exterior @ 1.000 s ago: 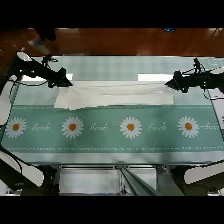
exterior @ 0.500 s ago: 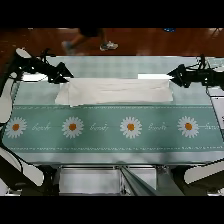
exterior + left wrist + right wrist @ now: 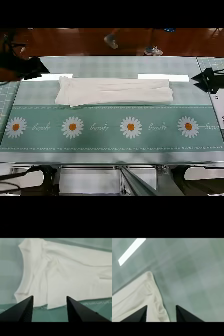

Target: Fold the shirts.

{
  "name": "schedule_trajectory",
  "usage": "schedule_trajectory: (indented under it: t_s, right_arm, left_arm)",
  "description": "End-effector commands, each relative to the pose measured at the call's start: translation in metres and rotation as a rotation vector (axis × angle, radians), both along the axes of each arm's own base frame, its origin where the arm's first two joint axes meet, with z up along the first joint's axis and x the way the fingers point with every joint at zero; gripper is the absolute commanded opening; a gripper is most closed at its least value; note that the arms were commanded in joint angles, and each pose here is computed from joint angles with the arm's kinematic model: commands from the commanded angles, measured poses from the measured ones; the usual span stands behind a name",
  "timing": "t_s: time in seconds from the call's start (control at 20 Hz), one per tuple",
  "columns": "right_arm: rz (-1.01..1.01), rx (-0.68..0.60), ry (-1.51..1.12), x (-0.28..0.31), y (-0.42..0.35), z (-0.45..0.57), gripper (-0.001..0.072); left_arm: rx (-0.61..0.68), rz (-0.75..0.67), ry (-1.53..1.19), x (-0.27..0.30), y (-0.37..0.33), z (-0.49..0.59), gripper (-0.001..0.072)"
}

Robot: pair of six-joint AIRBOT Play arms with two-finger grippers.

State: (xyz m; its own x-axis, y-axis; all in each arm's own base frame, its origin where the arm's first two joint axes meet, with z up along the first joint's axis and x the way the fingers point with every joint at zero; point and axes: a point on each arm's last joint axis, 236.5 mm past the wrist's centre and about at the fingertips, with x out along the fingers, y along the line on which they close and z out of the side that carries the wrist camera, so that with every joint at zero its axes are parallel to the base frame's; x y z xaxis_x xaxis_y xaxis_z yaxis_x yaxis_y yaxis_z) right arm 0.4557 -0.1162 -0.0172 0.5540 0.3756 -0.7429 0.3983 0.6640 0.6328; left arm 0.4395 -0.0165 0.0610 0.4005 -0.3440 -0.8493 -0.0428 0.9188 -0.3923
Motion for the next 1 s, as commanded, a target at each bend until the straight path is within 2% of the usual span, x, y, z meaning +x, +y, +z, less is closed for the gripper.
schedule_trajectory:
  t_s: [0.0, 0.25, 0.55, 0.6, 0.65, 0.7, 0.75, 0.8, 0.85, 0.9, 0.95]
  right_arm:
    - [0.004, 0.032, 0.087, -0.013, 0.019, -0.041, 0.0419]
    - [0.067, 0.151, 0.112, 0.001, 0.07, -0.072, 0.0423]
    - [0.176, 0.183, 0.164, 0.009, 0.116, -0.093, 0.0422]
    - [0.2, 0.179, 0.157, 0.012, 0.125, -0.091, 0.0396]
    - [0.242, 0.162, 0.137, 0.015, 0.136, -0.087, 0.0298]
    - [0.285, 0.156, 0.121, 0.018, 0.146, -0.081, 0.0116]
    - [0.334, 0.154, 0.104, 0.02, 0.156, -0.071, 0.0022]
    - [0.369, 0.141, 0.096, 0.019, 0.16, -0.061, 0.0021]
    - [0.373, 0.11, 0.097, 0.017, 0.156, -0.053, 0.0021]
    - [0.39, 0.065, 0.101, 0.011, 0.151, -0.041, 0.0021]
    - [0.423, 0.001, 0.098, 0.002, 0.144, -0.027, 0.0021]
  left_arm:
    - [0.039, -0.03, -0.117, -0.043, -0.04, -0.015, 0.0504]
    - [0.029, -0.167, -0.033, -0.088, -0.09, -0.048, 0.0504]
    - [0.023, -0.158, -0.048, -0.084, -0.096, -0.046, 0.0504]
    - [0.016, -0.156, -0.05, -0.084, -0.097, -0.045, 0.0504]
    - [0.012, -0.153, -0.052, -0.083, -0.097, -0.044, 0.0504]
    - [0.006, -0.15, -0.056, -0.082, -0.098, -0.043, 0.0504]
    - [0.005, -0.146, -0.063, -0.081, -0.098, -0.043, 0.0503]
    - [-0.003, -0.142, -0.068, -0.079, -0.1, -0.041, 0.05]
    - [-0.015, -0.133, -0.08, -0.076, -0.101, -0.039, 0.0372]
    - [-0.049, -0.12, -0.1, -0.072, -0.108, -0.034, 0.0027]
    - [-0.081, -0.129, -0.134, -0.067, -0.117, -0.027, 0.0035]
